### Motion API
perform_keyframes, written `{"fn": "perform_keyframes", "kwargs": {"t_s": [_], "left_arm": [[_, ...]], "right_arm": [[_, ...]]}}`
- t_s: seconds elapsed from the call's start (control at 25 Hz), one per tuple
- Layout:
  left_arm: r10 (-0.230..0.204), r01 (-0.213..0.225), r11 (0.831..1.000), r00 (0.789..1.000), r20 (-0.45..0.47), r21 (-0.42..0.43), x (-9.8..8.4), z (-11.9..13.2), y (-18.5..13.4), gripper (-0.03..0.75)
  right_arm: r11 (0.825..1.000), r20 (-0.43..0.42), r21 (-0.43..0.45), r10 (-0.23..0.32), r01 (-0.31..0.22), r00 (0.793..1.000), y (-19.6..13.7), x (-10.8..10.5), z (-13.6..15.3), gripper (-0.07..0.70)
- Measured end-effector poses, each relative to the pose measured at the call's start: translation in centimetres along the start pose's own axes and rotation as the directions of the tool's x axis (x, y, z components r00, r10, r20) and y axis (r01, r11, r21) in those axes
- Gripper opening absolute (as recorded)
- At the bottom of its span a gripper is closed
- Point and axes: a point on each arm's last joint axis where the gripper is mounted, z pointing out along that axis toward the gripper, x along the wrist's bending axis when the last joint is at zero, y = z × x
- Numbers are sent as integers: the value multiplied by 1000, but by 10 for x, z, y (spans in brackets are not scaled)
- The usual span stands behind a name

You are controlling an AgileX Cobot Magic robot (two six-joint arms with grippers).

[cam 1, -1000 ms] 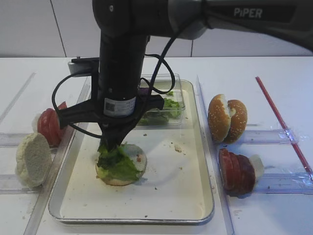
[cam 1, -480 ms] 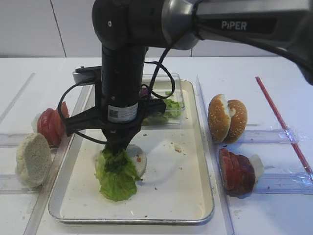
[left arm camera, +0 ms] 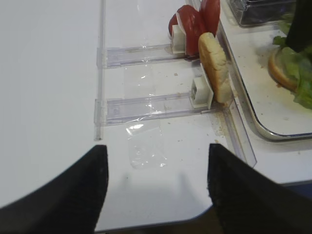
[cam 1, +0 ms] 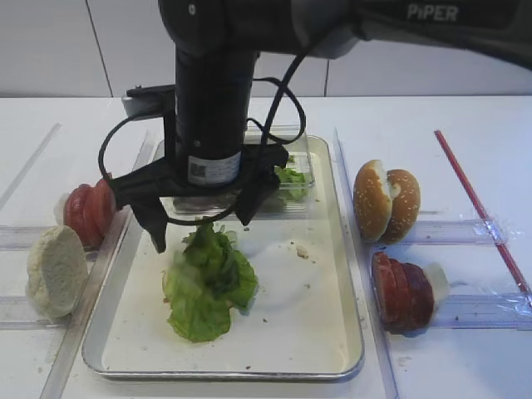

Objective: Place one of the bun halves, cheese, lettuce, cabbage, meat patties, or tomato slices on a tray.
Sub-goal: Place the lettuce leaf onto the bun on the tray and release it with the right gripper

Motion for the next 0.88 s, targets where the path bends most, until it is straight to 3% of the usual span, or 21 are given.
{"fn": "perform_keyframes", "kwargs": {"t_s": [0.44,0.68,0.88], "left_arm": [[0,0,1000,1000,0,0,0,0,0,411],[0,0,1000,1000,0,0,0,0,0,411],[0,0,1000,1000,0,0,0,0,0,411]], "right_arm": [[990,35,-137,-36,40,999,-11,1,-57,691],[983,43,-184,21,-13,999,-12,-15,-78,691],[974,58,-202,114,-100,992,-19,-54,-95,691]]}}
